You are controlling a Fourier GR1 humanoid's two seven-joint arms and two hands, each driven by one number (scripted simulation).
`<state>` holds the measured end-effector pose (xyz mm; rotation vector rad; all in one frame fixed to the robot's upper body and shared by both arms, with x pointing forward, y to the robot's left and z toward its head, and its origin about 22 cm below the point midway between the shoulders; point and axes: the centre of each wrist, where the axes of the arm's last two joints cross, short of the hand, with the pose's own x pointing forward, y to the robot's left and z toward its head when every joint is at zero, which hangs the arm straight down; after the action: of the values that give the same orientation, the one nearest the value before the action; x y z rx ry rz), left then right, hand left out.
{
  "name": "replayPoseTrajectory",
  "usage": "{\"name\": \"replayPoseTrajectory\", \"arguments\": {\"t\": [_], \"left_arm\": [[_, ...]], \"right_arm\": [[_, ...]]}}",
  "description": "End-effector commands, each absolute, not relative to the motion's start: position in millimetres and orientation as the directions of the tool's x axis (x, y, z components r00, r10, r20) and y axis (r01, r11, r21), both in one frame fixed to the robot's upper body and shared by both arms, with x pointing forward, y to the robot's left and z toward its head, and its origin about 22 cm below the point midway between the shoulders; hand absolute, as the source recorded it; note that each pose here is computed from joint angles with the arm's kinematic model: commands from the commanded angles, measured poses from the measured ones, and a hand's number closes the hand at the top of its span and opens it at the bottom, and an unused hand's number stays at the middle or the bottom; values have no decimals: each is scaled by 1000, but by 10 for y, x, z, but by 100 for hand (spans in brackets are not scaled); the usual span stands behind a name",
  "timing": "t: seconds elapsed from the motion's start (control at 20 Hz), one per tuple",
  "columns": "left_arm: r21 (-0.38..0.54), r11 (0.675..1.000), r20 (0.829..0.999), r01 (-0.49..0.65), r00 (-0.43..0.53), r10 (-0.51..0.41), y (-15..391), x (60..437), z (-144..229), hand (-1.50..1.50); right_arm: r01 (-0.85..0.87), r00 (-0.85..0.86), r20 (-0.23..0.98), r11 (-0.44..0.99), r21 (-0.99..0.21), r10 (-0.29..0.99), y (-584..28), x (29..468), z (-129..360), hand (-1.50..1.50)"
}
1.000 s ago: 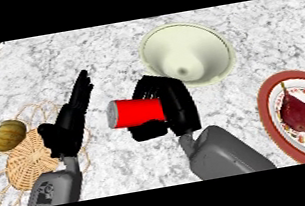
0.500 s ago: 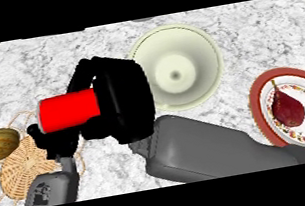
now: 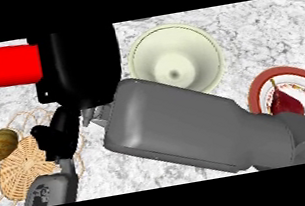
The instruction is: Pick the can from the plate and place it in the bowl
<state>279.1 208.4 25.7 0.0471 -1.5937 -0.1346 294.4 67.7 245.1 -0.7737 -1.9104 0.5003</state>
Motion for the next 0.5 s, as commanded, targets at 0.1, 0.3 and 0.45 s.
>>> {"name": "replayPoseTrajectory", "arguments": {"t": [0.1, 0.3, 0.45], "left_arm": [[106, 994, 993, 36, -47, -104, 2062, 2842, 369, 0], [120, 992, 992, 35, -28, -119, 2017, 2754, 300, 0], [123, 992, 992, 28, -33, -122, 2286, 2817, 331, 0]], "right_arm": [[350, -154, 686, 688, -635, 711, 652, 3195, 2634, 150], [376, -61, 630, 603, -703, 774, 694, 3394, 2756, 150], [387, 0, 582, 536, -750, 814, 466, 3689, 2442, 150]]}}
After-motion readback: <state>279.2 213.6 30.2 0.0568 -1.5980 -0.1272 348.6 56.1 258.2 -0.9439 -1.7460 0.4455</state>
